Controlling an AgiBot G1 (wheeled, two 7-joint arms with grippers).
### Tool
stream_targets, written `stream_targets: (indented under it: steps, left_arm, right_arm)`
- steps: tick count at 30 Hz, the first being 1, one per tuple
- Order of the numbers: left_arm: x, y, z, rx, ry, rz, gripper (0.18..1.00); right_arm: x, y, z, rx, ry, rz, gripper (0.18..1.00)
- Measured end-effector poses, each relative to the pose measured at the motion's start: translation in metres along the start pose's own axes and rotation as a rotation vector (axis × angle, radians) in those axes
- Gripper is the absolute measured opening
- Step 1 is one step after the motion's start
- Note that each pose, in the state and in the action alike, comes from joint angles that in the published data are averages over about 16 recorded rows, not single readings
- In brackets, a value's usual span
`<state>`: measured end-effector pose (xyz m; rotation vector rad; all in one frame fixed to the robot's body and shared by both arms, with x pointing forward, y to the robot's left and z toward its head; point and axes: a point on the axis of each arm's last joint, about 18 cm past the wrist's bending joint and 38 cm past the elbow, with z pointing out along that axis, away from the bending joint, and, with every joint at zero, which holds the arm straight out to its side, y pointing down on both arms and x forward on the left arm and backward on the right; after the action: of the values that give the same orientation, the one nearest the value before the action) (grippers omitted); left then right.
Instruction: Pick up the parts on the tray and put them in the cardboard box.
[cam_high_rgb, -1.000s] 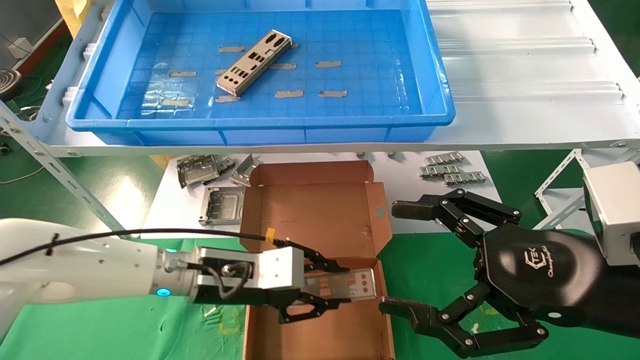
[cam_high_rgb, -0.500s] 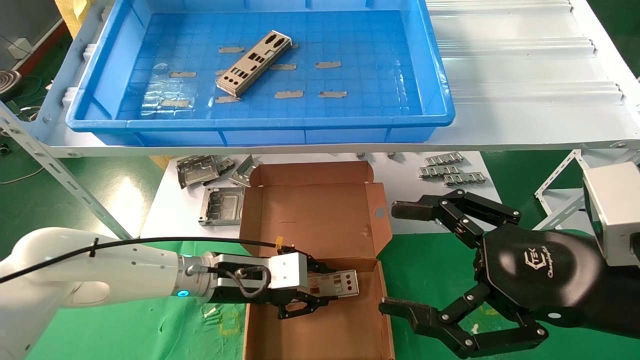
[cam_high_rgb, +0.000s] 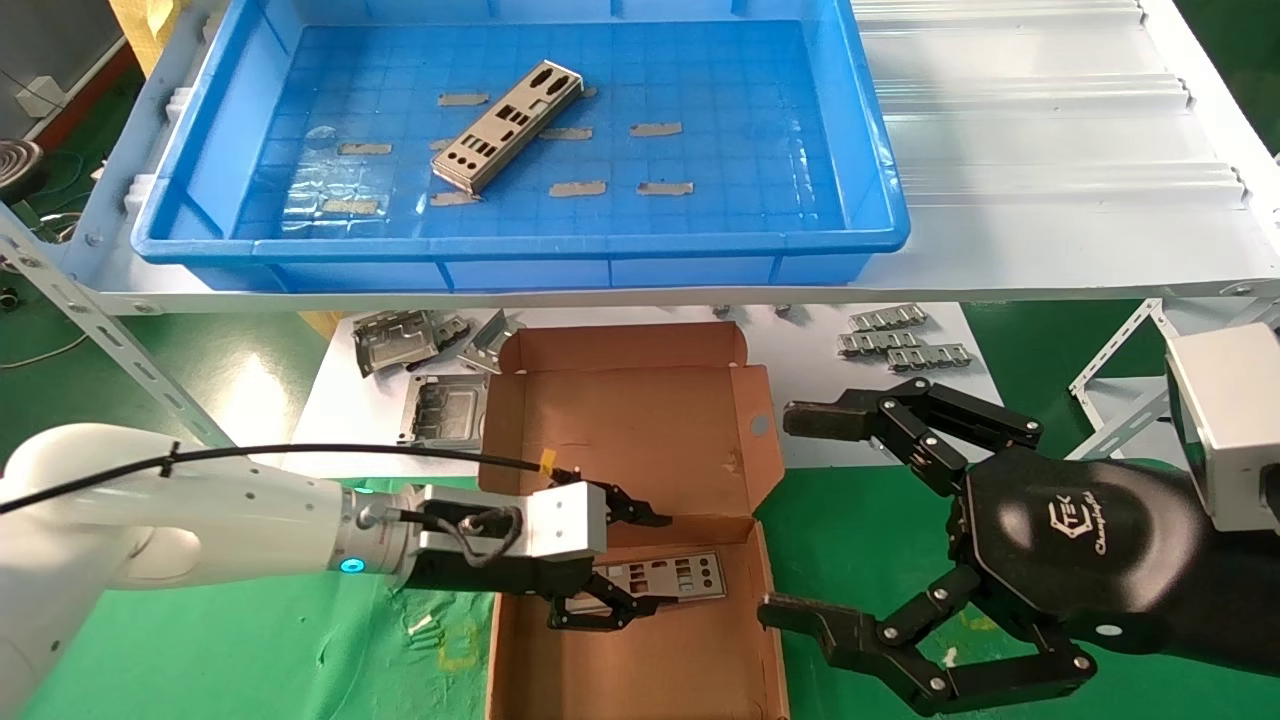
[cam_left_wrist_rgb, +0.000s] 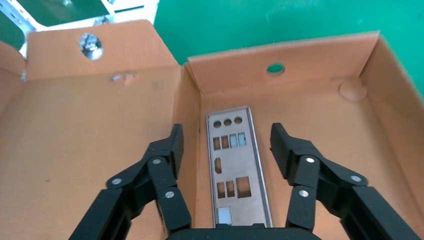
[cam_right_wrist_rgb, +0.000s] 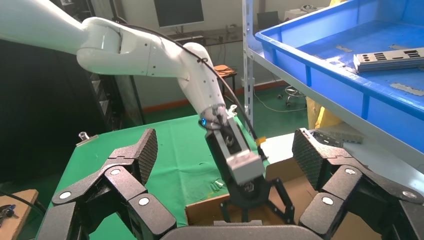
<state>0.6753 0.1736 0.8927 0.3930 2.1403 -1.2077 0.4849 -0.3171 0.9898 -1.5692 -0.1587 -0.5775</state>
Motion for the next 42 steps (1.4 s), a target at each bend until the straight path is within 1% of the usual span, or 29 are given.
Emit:
stream_targets:
  steps: [3, 12, 19, 25, 31, 42]
  left_arm:
    - [0.002, -0.006, -0.011, 0.046, 0.014, -0.033, 0.645]
    - [0.012, -0.023, -0.044, 0.198, 0.06, -0.136, 0.822]
    - [0.016, -0.027, -0.053, 0.245, 0.073, -0.167, 0.927]
    - [0.017, -0.028, -0.058, 0.253, 0.061, -0.172, 0.976]
    - [0.017, -0.03, -0.069, 0.274, 0.038, -0.185, 0.997]
    - [0.023, -0.038, -0.101, 0.329, -0.008, -0.215, 1.001]
  right_arm:
    - [0.0, 0.0, 0.0, 0.0, 0.0, 0.0, 1.0]
    - [0.0, 0.0, 0.0, 0.0, 0.0, 0.0, 1.0]
    - [0.0, 0.0, 0.0, 0.0, 0.001, 0.0, 1.0]
    - [0.0, 0.0, 0.0, 0.0, 0.001, 0.0, 1.0]
    - [0.0, 0.0, 0.0, 0.0, 0.0, 0.0, 1.0]
    - [0.0, 0.0, 0.0, 0.0, 0.0, 0.0, 1.0]
